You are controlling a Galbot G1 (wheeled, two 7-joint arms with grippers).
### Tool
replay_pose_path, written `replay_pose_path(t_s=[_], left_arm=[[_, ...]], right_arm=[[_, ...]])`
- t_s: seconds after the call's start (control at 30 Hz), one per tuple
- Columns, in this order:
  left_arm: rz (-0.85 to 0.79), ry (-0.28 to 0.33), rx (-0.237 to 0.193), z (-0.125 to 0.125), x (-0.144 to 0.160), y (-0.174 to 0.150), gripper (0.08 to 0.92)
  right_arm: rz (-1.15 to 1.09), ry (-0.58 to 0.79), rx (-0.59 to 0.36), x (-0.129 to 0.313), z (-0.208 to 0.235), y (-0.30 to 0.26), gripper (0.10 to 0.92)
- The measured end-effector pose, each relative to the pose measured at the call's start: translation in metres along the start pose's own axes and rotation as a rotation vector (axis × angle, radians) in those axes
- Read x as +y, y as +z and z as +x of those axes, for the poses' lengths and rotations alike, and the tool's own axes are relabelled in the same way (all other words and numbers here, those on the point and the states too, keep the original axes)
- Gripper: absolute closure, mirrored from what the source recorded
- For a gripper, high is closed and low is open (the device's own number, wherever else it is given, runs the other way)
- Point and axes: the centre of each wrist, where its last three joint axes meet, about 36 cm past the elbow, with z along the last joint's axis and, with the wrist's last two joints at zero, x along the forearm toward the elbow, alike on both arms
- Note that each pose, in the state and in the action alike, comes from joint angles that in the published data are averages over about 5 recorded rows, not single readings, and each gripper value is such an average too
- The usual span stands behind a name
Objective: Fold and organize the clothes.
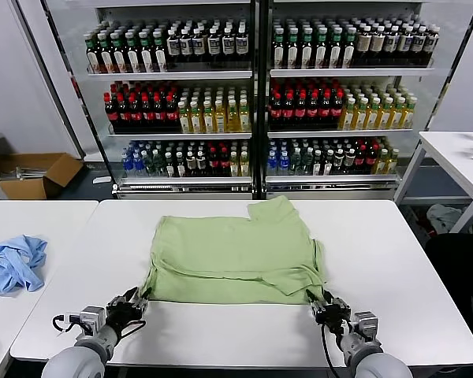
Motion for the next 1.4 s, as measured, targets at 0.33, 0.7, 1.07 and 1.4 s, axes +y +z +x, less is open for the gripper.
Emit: replay_pose_path(t_s=[0.33, 0.7, 1.07, 1.4], left_arm=[[-0.022, 0.008, 0.019, 0.018, -0.001, -0.003, 0.908], [-0.05, 0.035, 0.029, 0.071, -0.015, -0.002, 0.912], [-0.135, 0.051, 0.097, 0.102, -0.019, 0.014, 0.901], [-0.16, 0.046, 0.078, 0.115, -0.021, 0.006, 0.666]], right_arm=[[0.008, -0.021, -0.007, -0.009, 0.024, -0.015, 0.888], [0.053, -0.016, 0.019, -0.015, 0.078, -0.021, 0.888], [0.092, 0.006, 0.068, -0.007, 0.103, -0.001, 0.877], [0.135, 0.006, 0.045, 0.001, 0.116, -0.01, 0.623]])
